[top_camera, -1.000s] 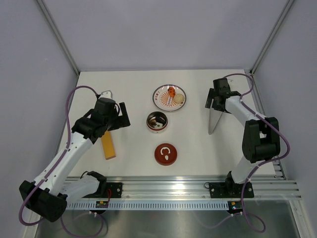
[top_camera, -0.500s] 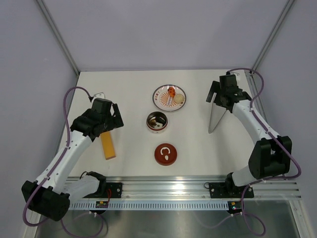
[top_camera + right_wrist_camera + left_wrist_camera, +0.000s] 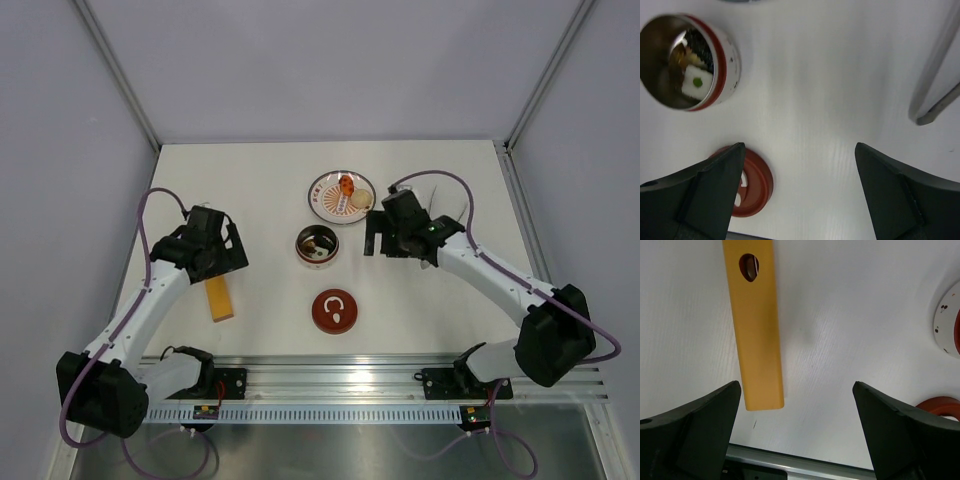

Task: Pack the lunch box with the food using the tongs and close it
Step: Pick up the box lid from the center of the board.

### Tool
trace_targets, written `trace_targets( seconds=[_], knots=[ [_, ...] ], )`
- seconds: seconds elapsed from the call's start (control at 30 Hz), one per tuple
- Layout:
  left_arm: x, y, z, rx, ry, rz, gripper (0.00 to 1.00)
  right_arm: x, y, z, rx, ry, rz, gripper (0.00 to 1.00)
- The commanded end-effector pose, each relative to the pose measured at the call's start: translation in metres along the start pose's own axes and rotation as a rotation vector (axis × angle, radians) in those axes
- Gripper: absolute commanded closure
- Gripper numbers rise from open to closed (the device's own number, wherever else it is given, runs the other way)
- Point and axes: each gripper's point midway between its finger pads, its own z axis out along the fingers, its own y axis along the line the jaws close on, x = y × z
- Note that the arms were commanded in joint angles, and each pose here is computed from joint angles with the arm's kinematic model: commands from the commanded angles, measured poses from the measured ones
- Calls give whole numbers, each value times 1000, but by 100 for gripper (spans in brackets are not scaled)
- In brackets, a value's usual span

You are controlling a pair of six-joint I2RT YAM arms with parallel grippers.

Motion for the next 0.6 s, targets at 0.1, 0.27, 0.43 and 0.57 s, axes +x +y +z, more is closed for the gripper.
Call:
trace_targets(
  seconds=[0.1,0.27,0.43,0.57],
  knots=[
    [-7,-20,1,94,-13,-15,1,103,35,-14,-79,207,-1,8],
    [-7,-22,3,101,-7,-14,1,161,57,-19,-128,322,-62,19],
    [-7,-25,1,122,-12,-18,1,175,70,-8,-158,356,-59,28],
    [-9,-24,-3,120,-19,-9,1,171,81,-7,-178,349,-68,32]
  ],
)
